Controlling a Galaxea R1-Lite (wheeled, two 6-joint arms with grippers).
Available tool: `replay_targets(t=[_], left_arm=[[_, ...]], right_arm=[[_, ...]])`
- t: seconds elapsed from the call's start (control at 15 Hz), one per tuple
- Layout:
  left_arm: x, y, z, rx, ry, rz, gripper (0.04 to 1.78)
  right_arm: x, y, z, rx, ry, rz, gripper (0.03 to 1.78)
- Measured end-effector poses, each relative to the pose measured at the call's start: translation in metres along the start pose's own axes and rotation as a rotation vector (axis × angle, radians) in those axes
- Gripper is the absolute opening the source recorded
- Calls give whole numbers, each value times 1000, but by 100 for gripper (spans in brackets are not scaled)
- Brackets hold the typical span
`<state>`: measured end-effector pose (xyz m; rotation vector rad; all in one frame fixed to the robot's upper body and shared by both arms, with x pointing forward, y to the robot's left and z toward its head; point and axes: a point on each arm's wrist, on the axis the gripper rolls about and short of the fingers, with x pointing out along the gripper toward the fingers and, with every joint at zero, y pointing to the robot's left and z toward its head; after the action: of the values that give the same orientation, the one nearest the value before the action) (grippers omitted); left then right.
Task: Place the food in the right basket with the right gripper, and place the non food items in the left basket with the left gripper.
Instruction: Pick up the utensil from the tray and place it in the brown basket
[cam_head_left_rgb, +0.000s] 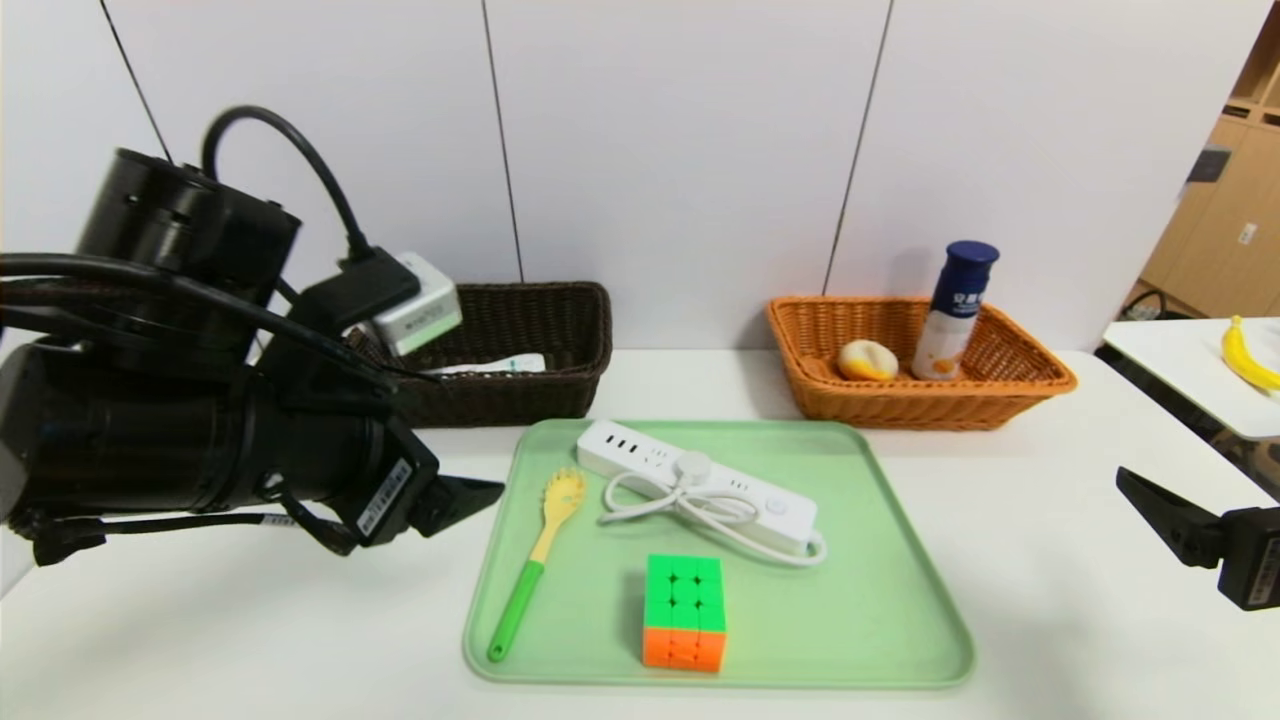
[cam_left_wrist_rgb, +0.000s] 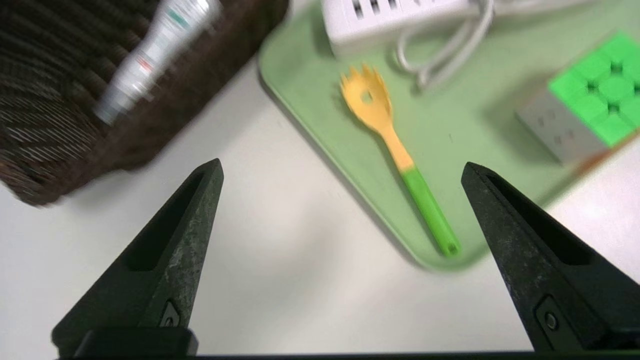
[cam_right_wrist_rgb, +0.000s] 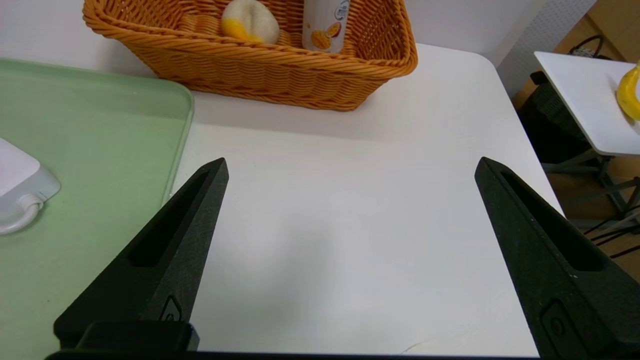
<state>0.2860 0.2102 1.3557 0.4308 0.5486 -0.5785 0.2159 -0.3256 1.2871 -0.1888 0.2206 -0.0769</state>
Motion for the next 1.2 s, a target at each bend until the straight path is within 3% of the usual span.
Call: replay_targets(t=[0.2, 0.4, 0.8, 1.2], left_arm=[[21, -25, 0, -56, 152, -97, 169], [50, -42, 1, -129, 201, -125, 169], [110, -52, -1, -173, 214, -87, 169], [142, -37, -17, -204, 291, -34, 169]], right_arm=[[0, 1, -4, -13, 14, 5, 171], [-1, 1, -6, -20, 17, 4, 171], [-1, 1, -7, -44, 20, 8, 171], [-1, 2, -8, -50, 26, 14, 171]])
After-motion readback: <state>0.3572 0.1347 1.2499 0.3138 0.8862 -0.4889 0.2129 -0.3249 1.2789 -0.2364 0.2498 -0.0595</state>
